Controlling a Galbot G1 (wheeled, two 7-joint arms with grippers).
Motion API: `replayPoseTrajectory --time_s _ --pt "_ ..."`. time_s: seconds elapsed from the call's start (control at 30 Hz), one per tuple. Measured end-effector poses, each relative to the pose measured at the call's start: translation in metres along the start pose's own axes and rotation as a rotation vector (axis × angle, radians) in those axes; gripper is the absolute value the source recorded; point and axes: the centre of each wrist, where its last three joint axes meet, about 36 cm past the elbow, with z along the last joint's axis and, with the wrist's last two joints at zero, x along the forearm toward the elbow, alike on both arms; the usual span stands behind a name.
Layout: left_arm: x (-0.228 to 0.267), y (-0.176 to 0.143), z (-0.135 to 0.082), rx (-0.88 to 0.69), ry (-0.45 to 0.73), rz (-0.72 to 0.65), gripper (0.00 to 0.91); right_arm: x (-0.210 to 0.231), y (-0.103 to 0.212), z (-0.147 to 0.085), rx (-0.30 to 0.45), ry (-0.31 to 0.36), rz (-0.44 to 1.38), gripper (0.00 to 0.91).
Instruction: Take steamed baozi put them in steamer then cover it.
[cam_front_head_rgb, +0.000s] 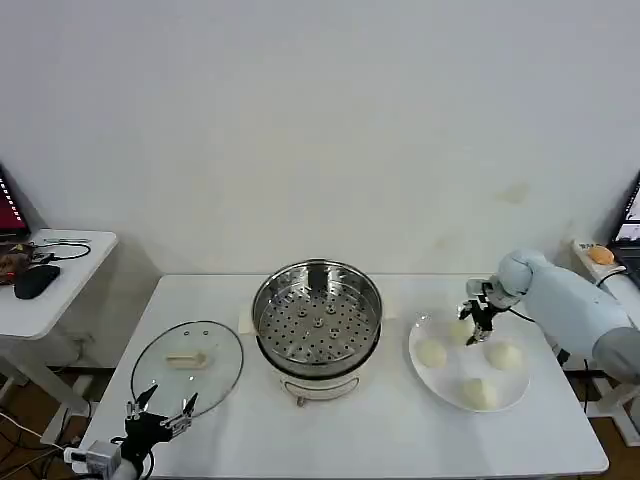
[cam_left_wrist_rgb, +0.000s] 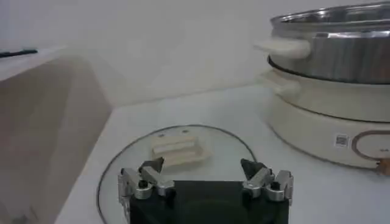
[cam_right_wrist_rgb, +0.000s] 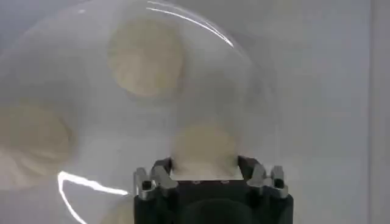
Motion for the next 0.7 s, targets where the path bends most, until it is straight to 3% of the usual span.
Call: replayPoseTrajectory --time_s 0.4,0.7 --pt "0.0 -0.002 0.001 0.008 0.0 -0.005 0.907 0.015 -0.004 0.0 0.005 -0.018 0.013 0.605" --pt "0.001 -0.003 0.002 0.016 0.003 -0.01 0.907 0.058 -0.015 -0.01 0.057 -0.061 0.065 0.615"
